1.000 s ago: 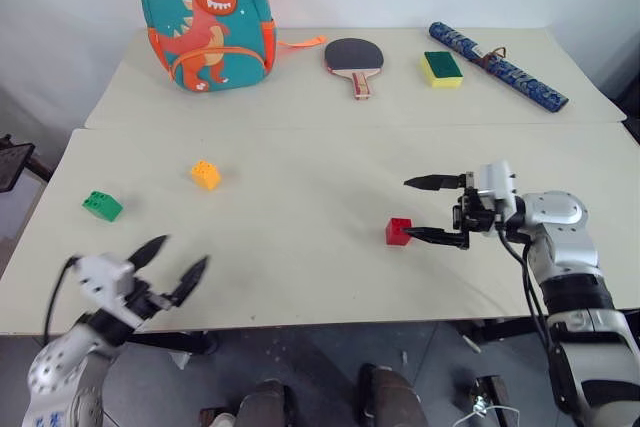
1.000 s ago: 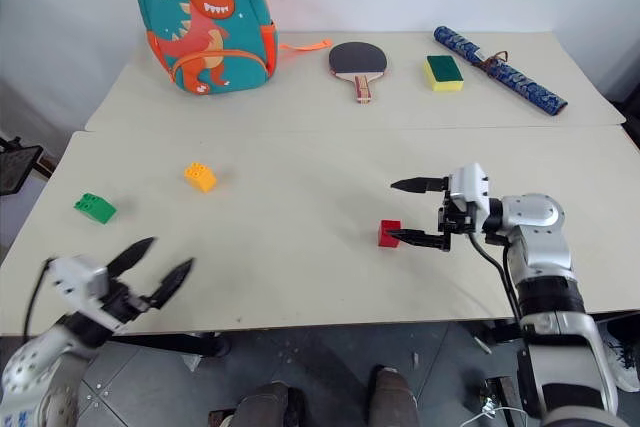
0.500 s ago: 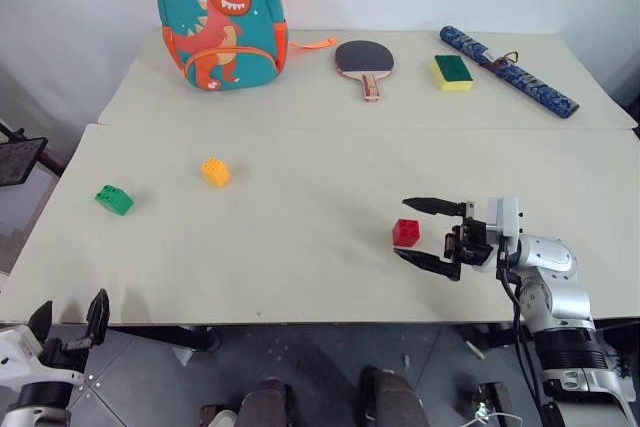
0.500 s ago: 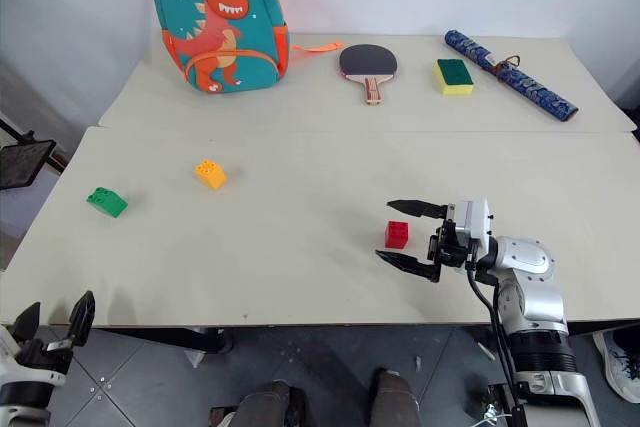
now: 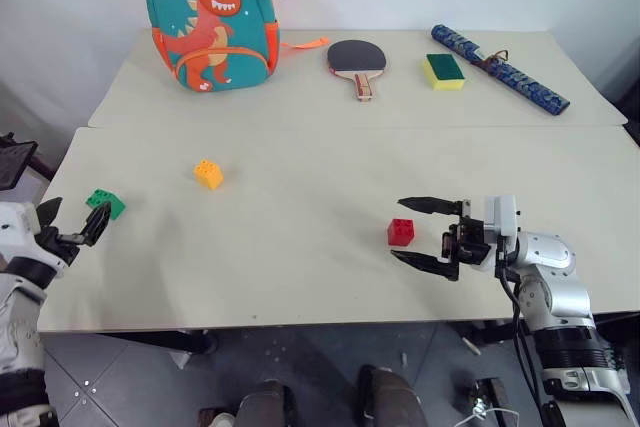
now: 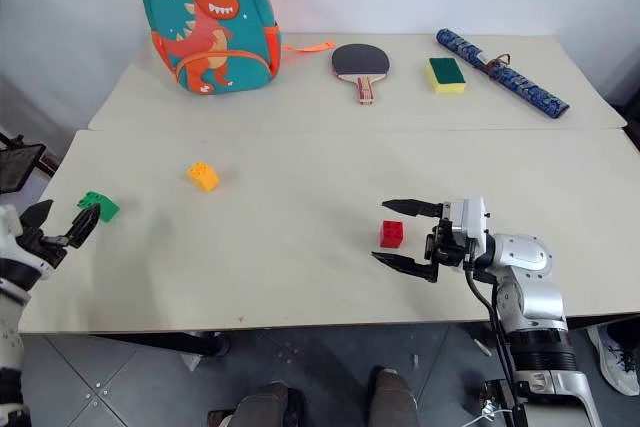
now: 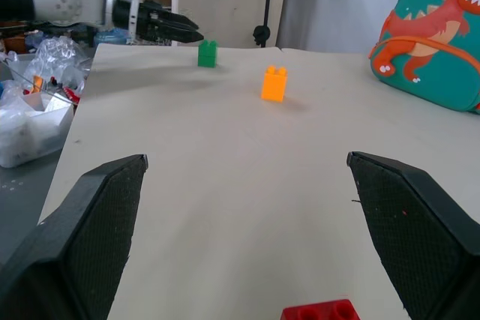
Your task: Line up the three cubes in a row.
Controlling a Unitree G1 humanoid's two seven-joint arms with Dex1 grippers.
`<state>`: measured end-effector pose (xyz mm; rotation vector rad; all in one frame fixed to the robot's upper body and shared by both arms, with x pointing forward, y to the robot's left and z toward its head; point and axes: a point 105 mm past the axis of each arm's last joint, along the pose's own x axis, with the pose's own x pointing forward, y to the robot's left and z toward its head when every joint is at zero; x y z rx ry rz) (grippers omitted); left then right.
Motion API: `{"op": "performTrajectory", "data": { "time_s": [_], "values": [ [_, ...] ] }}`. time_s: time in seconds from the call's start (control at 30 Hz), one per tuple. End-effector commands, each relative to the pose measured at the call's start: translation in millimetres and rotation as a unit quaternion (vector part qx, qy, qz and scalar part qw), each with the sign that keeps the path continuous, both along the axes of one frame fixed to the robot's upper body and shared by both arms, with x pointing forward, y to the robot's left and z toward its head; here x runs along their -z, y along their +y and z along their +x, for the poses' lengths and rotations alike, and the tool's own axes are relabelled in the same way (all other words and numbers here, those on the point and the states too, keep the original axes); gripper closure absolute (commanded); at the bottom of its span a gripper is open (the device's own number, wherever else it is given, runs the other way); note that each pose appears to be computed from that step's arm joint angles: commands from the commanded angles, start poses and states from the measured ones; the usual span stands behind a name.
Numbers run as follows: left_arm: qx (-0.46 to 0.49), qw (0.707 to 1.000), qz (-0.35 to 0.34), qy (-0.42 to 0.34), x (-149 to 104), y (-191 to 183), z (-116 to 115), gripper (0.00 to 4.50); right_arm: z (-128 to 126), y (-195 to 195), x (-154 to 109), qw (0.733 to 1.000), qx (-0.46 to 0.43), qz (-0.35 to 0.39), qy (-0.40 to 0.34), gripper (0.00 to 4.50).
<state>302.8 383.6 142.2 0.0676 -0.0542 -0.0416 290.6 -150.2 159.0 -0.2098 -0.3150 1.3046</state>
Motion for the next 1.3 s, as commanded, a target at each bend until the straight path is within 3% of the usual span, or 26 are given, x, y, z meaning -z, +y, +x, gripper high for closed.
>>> {"op": "performTrajectory", "data": {
  "time_s": [0.03, 0.27, 0.37, 0.5, 0.6, 0.7, 0.83, 0.97, 1.1, 1.3],
  "values": [
    [0.021, 1.0, 0.017, 0.013, -1.9, -1.2, 12.1, 0.0, -3.0, -4.0, -9.5, 1.0, 0.014, 0.002, -0.021, 0.02],
    [0.055, 0.997, 0.029, 0.049, 6.3, -3.2, 27.9, 0.0, -12.3, -3.1, -11.1, 1.0, 0.007, 0.002, -0.015, 0.02],
    [0.053, 0.998, 0.021, 0.035, 2.1, -1.0, 29.3, 0.6, -15.7, 0.9, -13.7, 1.0, -0.006, 0.01, -0.017, 0.0],
    [0.106, 0.993, 0.016, 0.046, 12.0, -14.2, 20.7, 1.86, -15.4, 8.3, -17.8, 0.999, -0.009, 0.035, -0.022, 0.0],
    [0.133, 0.991, 0.007, 0.03, 4.8, -21.4, 13.5, 2.84, -15.7, 4.2, -16.4, 0.999, 0.0, 0.029, -0.024, 0.0],
    [0.214, 0.977, 0.004, 0.022, -5.7, -44.5, -0.6, 2.97, -14.7, -2.4, -16.4, 0.999, 0.016, 0.023, -0.027, 0.0],
    [0.396, 0.914, 0.081, 0.03, -26.2, -127.6, -21.0, 2.97, -13.8, -25.9, -16.8, 0.998, 0.059, 0.006, -0.03, 0.0],
    [0.506, 0.858, 0.09, 0.001, -37.3, -204.5, -11.7, 2.97, -14.8, -39.8, -13.7, 0.996, 0.081, -0.011, -0.028, 0.0],
    [0.573, 0.809, 0.133, 0.029, -14.6, -264.7, 6.3, 2.97, -18.8, -49.0, -8.8, 0.996, 0.089, -0.023, 0.0, 0.0],
    [0.633, 0.748, 0.192, 0.059, 23.8, -322.6, 19.0, 2.97, -22.9, -53.3, -4.9, 0.995, 0.095, -0.031, 0.01, 0.0]
  ]
}}
